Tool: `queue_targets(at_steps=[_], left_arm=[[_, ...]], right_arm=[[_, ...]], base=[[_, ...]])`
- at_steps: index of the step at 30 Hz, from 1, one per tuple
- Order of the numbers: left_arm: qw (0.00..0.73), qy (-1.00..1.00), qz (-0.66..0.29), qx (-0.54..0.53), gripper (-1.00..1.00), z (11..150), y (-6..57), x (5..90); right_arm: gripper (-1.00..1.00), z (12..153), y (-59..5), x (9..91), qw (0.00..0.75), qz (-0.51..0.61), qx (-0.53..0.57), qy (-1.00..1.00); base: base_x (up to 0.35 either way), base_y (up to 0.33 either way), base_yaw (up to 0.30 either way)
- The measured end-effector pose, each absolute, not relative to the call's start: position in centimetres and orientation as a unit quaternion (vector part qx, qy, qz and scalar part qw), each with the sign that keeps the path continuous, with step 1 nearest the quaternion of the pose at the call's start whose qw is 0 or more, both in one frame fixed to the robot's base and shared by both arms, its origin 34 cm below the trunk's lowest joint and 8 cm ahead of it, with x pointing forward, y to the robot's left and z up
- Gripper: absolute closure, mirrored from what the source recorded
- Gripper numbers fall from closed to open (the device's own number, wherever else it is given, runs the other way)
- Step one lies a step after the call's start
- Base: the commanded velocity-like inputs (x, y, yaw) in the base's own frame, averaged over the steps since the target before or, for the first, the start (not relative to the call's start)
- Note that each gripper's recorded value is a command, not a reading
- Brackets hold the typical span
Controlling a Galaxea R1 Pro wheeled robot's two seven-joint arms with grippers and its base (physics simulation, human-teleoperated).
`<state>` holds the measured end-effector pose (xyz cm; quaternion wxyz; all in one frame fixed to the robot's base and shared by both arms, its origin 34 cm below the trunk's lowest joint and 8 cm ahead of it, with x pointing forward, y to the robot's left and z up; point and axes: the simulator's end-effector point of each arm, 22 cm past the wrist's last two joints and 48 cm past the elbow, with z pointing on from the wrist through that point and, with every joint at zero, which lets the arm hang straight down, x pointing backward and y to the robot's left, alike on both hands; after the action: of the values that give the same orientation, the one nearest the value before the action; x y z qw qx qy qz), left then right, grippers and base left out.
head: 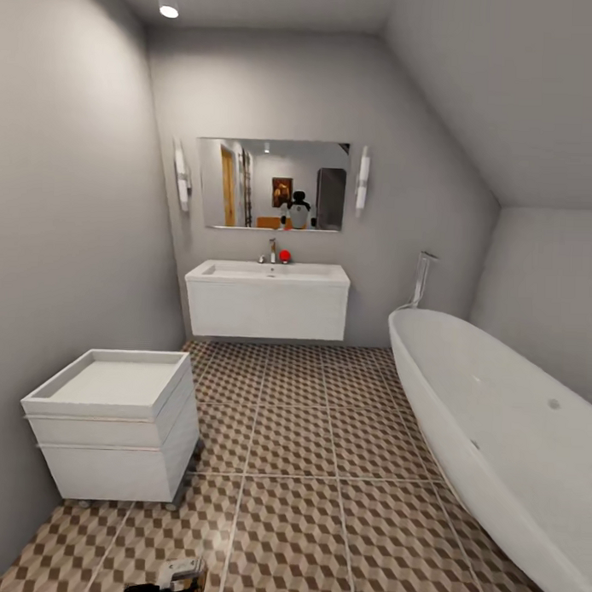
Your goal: Take the four mousetraps from the cabinet in the bathroom and place them on the bathroom floor. Make sure all four end up on the same floor surface, and ensure that at least two of them are either under or directly next to the same bathroom sink.
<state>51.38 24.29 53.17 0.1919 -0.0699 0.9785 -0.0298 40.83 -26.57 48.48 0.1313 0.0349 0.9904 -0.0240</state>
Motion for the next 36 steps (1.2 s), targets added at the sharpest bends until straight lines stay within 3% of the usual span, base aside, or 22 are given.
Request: queue_targets(at_steps=[36], left_arm=[[0.191,0.978,-0.03,-0.08,1.0,53.1,24.6,51.3]], right_arm=[[1.0,48.6,-27.8,40.9,0.133,-0.037,0.029,0.99]], base=[[0.32,0.0,-0.004]])
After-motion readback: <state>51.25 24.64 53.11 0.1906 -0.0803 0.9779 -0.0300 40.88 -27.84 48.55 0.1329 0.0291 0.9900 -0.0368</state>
